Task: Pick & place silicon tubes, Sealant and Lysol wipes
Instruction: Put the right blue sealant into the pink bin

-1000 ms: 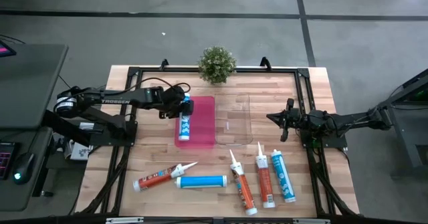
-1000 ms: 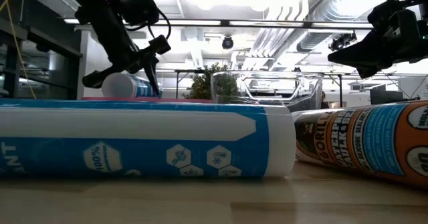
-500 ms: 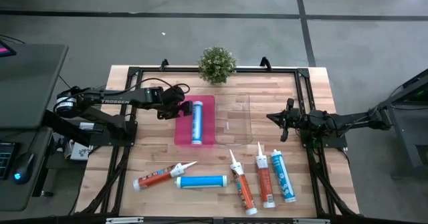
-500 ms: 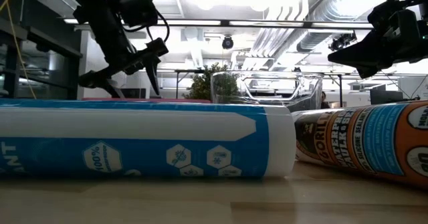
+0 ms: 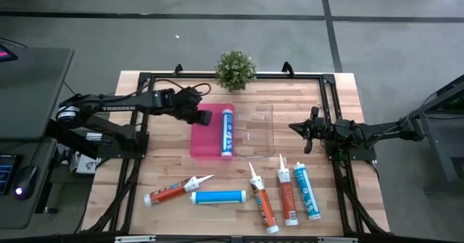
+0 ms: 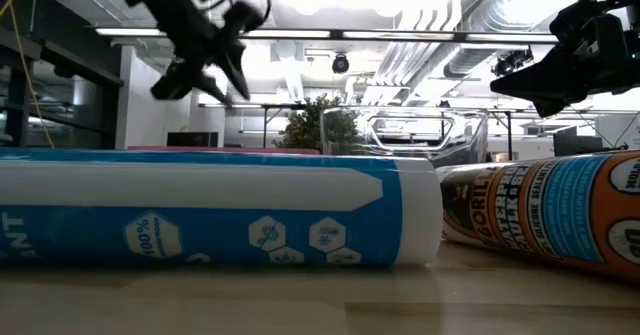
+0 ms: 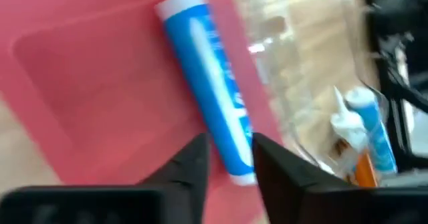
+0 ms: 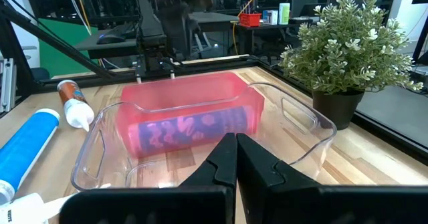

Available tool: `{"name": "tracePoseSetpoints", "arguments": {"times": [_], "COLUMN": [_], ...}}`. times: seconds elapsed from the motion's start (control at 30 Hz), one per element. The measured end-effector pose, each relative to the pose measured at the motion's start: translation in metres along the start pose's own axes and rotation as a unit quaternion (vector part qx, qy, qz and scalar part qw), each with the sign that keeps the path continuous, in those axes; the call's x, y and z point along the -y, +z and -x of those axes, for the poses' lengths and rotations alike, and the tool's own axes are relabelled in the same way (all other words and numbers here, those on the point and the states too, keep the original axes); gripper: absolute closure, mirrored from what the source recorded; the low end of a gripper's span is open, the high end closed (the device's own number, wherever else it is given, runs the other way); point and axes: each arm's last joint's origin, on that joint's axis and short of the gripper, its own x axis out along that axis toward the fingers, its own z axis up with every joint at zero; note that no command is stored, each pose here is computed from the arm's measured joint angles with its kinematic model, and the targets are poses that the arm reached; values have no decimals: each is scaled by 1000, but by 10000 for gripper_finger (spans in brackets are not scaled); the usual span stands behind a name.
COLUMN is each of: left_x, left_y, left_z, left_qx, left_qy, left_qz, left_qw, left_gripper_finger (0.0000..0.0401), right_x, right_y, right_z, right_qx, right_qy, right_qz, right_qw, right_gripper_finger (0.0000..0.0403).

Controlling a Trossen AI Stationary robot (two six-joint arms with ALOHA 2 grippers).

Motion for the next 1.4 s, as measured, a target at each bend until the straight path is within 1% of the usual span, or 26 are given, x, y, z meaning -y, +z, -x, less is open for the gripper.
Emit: {"name": "tracePoseSetpoints", "arguments": {"times": [0.07,0.1,0.13,0.23,0.3,0.4,0.53,0.63,0.77,0.87,1.03,1.2,1.3,1.4], "left_x": [9,14,18,25,28,32,42,49,56,62,69,75,71,71], "left_y": [0,-1,-4,-13,-22,-38,-65,-87,-116,-138,-176,-209,-220,-223], "left_z": [7,10,12,17,20,22,25,29,29,31,16,-1,-10,-9], "left_qx": [-3,-6,-9,-23,-30,-41,-41,-20,12,27,33,17,17,21], "left_qy": [-6,-8,-11,2,18,39,41,41,41,25,14,-3,17,12], "left_qz": [-33,-48,-62,-91,-101,-84,-50,-15,45,82,96,74,53,39], "left_qw": [999,999,998,996,994,995,997,999,998,996,995,997,998,999], "left_gripper_finger": [364,382,391,388,396,398,400,401,401,401,401,401,401,401], "right_x": [0,0,0,0,0,0,0,0,0,0,0,0,0,0], "right_y": [0,0,0,0,0,0,0,0,0,0,0,0,0,0], "right_z": [0,0,0,0,0,0,0,0,0,0,0,0,0,0], "right_qx": [0,0,0,0,0,0,0,0,0,0,0,0,0,0], "right_qy": [0,0,0,0,0,0,0,0,0,0,0,0,0,0], "right_qz": [0,0,0,0,0,0,0,0,0,0,0,0,0,0], "right_qw": [1000,1000,1000,1000,1000,1000,1000,1000,1000,1000,1000,1000,1000,1000], "right_gripper_finger": [402,402,402,402,402,402,402,402,402,402,402,402,402,402]}}
